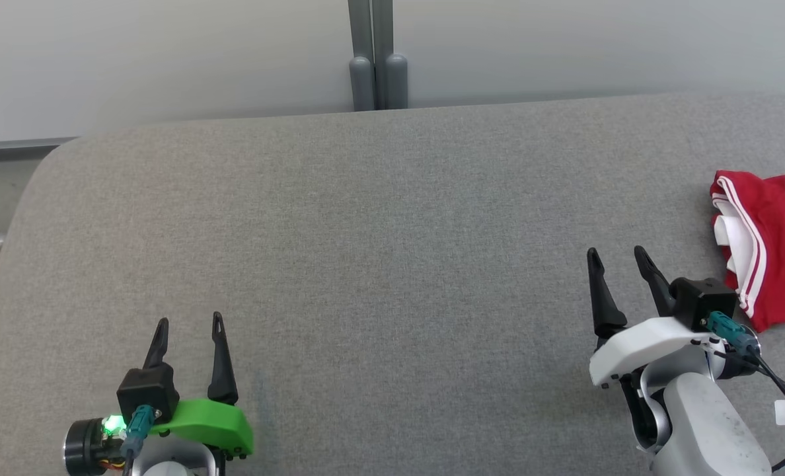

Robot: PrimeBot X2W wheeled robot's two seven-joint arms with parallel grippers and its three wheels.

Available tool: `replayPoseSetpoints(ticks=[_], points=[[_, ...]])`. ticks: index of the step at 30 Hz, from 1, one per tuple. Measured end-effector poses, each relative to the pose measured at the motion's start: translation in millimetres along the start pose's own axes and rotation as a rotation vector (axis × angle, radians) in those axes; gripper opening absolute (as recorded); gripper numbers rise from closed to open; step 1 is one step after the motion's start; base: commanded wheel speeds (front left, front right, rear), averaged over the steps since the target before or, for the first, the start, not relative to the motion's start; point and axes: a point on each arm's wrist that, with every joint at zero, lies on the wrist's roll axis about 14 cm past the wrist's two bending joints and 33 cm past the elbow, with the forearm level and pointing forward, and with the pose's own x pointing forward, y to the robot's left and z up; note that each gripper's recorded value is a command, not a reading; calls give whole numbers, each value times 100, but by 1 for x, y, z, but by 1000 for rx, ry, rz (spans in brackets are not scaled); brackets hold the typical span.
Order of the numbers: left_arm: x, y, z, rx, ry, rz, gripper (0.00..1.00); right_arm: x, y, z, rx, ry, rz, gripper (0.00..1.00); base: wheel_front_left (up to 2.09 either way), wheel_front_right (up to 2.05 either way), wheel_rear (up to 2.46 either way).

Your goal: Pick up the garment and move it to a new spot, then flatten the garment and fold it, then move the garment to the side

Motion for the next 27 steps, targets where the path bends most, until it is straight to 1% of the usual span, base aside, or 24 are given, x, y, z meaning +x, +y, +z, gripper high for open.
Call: replayPoseSetpoints(ticks=[5,16,17,22,27], points=[[-7,4,7,-14,-21,7,100,-5,5,9,4,-23,13,100,0,0,0],[-12,6,7,-42,-21,2,100,-7,8,9,8,-23,19,100,0,0,0],[-12,6,5,-41,-17,0,0,-7,8,7,9,-19,18,0,0,0,0],[-19,8,-15,-66,51,14,0,-19,4,-18,37,62,-5,0,0,0,0],[-19,14,-18,-159,78,42,0,-19,-3,-17,131,65,-40,0,0,0,0]])
